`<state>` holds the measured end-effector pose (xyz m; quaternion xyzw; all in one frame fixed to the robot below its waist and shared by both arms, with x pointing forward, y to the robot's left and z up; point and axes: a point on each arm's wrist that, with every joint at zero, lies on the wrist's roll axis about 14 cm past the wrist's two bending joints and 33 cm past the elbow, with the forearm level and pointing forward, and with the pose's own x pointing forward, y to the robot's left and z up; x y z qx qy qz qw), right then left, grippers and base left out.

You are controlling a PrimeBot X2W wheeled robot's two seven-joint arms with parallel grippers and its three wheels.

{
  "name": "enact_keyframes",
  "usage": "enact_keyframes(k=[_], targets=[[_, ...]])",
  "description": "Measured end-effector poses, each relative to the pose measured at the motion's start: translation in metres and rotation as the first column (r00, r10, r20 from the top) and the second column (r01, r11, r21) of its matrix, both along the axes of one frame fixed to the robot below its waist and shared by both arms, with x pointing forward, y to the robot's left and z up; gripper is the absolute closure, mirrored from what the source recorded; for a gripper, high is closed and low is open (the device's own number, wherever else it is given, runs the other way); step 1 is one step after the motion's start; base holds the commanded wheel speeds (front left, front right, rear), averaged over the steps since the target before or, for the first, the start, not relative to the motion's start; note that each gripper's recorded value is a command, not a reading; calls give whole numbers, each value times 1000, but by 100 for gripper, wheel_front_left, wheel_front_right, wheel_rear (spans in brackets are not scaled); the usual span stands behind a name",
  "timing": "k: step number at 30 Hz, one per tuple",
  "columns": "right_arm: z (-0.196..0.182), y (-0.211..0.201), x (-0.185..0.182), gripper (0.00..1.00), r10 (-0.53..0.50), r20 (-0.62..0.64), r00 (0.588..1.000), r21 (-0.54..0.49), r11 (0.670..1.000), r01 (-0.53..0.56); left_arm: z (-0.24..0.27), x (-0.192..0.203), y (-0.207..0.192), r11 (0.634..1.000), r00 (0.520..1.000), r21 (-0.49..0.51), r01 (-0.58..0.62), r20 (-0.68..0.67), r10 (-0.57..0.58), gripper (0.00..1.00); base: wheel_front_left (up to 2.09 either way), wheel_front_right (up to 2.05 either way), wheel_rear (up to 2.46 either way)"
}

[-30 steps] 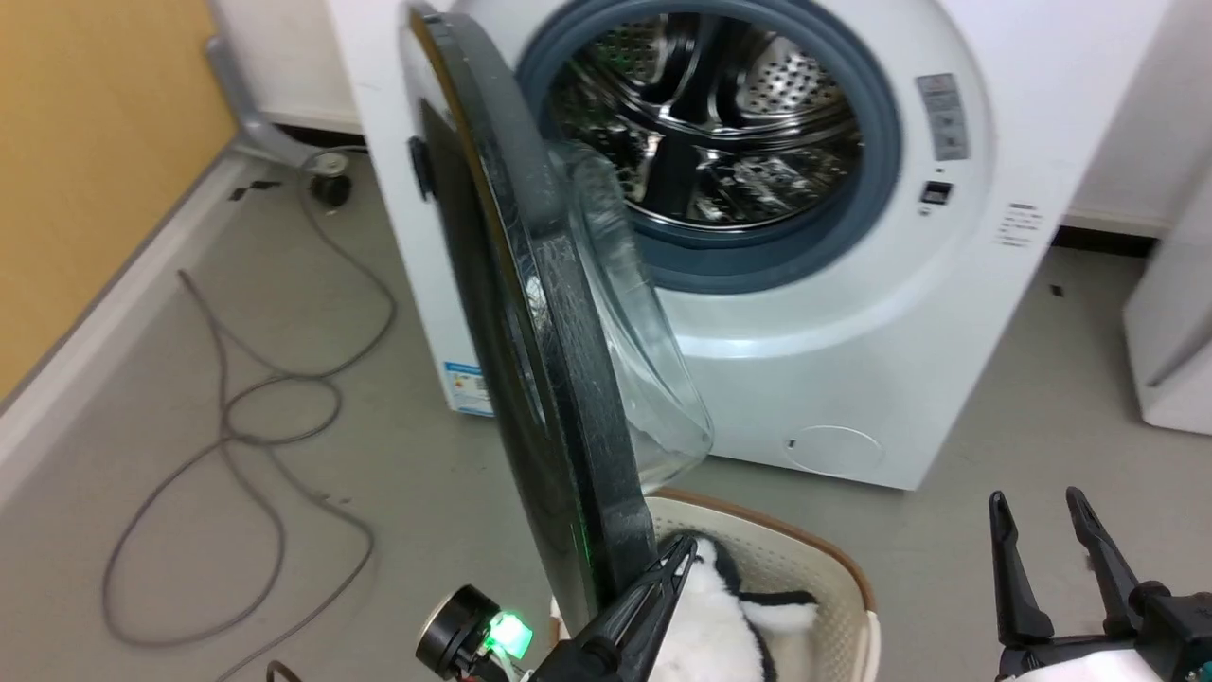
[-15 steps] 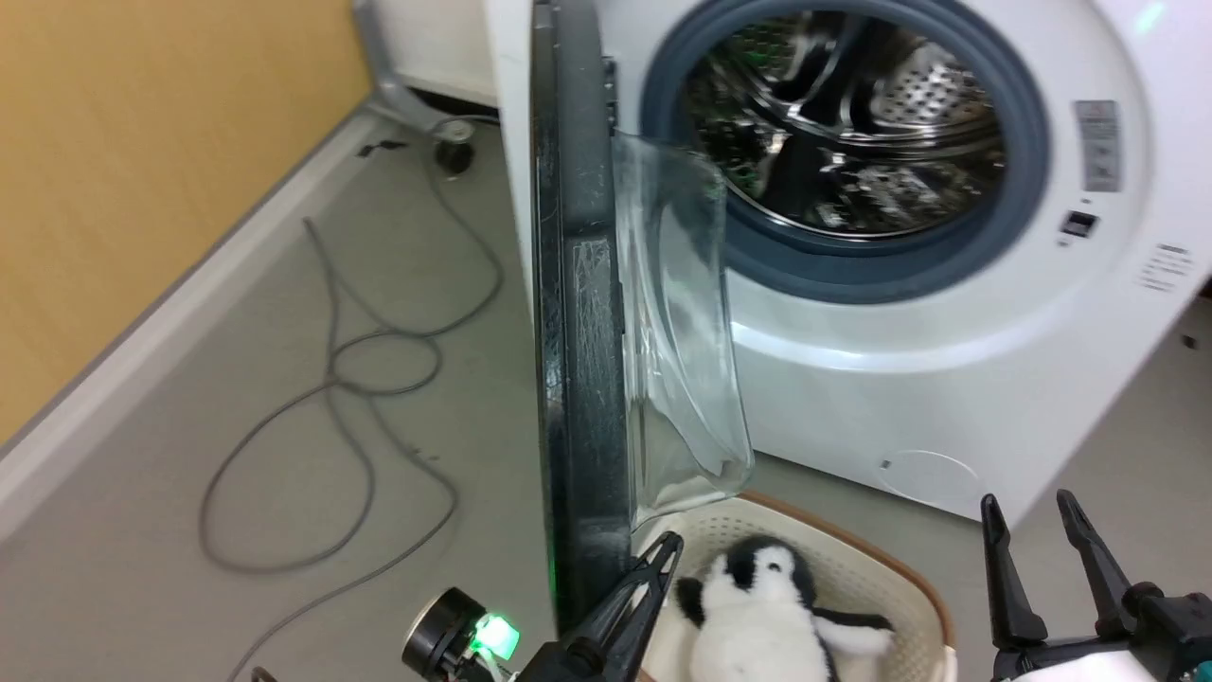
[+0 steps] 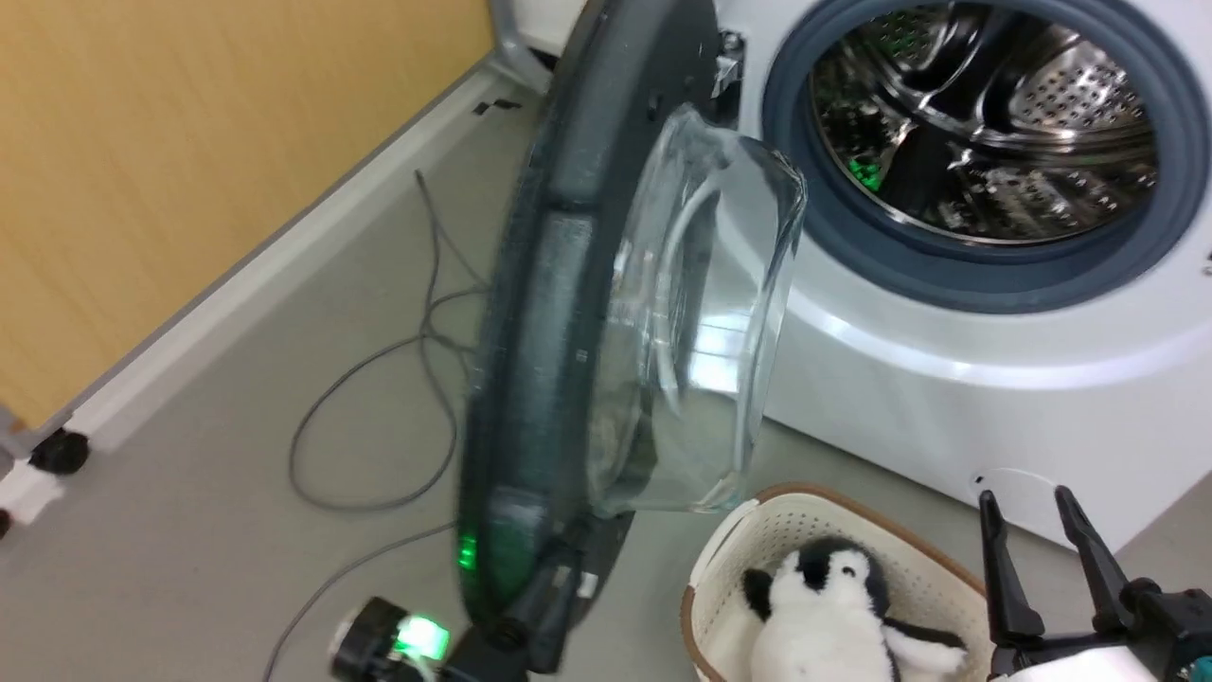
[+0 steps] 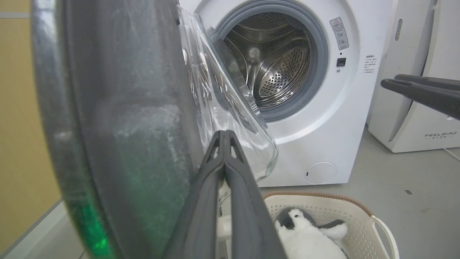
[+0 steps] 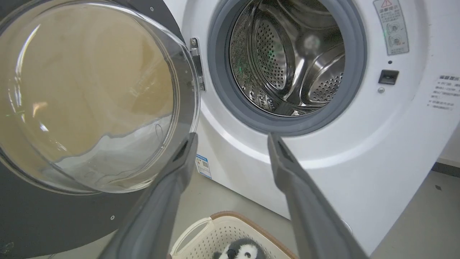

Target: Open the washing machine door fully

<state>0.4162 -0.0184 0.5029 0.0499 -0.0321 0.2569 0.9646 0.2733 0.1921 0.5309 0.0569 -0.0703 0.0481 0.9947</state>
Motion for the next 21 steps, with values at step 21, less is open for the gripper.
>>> enact_keyframes(k=[21], targets=[[-17, 7, 13, 0, 10, -33, 999, -5, 1000, -10, -6, -14, 148, 908, 907, 4, -419, -48, 419, 100, 0, 0, 0]])
